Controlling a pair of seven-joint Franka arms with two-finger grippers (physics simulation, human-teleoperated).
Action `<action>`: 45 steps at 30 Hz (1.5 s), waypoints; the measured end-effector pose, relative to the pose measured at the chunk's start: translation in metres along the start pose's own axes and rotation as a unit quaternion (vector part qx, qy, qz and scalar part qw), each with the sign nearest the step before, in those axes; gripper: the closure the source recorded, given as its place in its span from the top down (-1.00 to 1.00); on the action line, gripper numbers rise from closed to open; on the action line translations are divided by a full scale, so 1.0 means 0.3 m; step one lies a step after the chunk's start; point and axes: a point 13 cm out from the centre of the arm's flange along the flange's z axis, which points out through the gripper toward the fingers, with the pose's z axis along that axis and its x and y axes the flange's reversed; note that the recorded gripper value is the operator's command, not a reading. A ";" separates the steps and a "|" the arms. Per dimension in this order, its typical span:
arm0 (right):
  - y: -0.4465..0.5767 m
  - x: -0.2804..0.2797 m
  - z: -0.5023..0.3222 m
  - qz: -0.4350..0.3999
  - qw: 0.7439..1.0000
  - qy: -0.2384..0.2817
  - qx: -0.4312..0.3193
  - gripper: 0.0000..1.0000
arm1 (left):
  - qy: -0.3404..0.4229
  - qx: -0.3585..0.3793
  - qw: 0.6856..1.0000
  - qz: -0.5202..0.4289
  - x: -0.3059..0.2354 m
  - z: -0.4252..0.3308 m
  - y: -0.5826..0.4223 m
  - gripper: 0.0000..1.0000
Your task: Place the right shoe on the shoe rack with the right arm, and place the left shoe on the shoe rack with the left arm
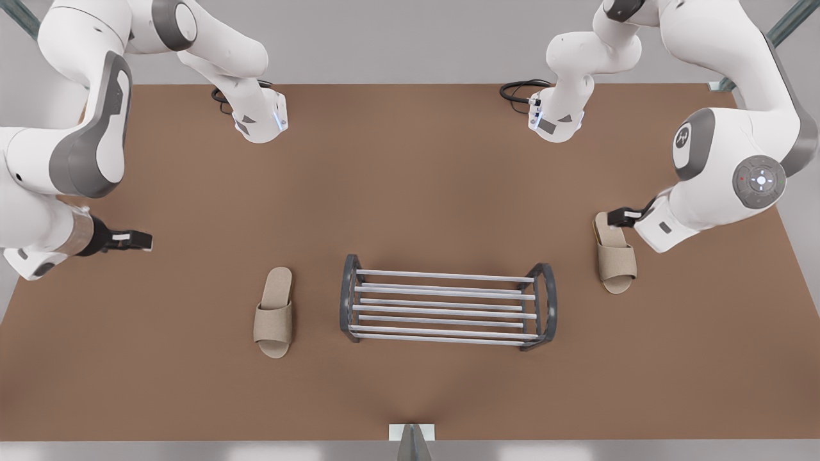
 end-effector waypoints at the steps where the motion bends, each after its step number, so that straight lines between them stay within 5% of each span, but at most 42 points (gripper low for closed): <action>1: 0.028 -0.025 -0.006 -0.010 1.000 -0.014 0.006 1.00 | -0.014 -0.001 1.000 0.001 -0.021 -0.009 -0.002 1.00; 4: 0.064 -0.081 -0.028 -0.025 0.998 -0.049 0.013 1.00 | -0.041 -0.004 0.999 0.011 -0.051 -0.036 -0.055 1.00; 6: 0.095 -0.112 -0.026 -0.035 0.997 -0.062 0.014 1.00 | -0.023 -0.002 1.000 -0.013 0.108 0.061 0.015 1.00; 9: 0.263 -0.164 0.022 -0.069 0.995 -0.065 0.008 1.00 | -0.010 -0.013 0.999 -0.049 0.439 0.614 0.095 1.00; 13: 0.463 -0.193 0.046 -0.098 0.992 -0.075 0.009 1.00 | -0.075 -0.003 0.993 -0.094 0.528 1.194 0.216 1.00; 21: 0.216 -0.060 0.440 -0.030 0.997 -0.060 0.030 1.00 | -0.263 -0.061 0.952 -0.143 0.549 1.205 0.762 0.99; 24: 0.144 -0.032 0.564 -0.007 0.991 -0.133 0.033 1.00 | -0.291 -0.066 0.946 -0.124 0.552 1.196 0.799 0.97; 28: 0.078 -0.103 0.901 0.024 0.972 -0.232 0.001 1.00 | -0.318 -0.047 0.947 0.005 0.344 1.196 0.591 0.96; 34: 0.109 -0.216 0.822 0.033 0.922 -0.385 -0.019 1.00 | -0.331 -0.027 0.943 0.030 0.230 1.250 0.579 0.94; 45: 0.427 -0.193 0.809 -0.049 0.921 -0.385 -0.031 1.00 | -0.336 -0.016 0.942 0.009 0.198 1.280 0.592 0.94</action>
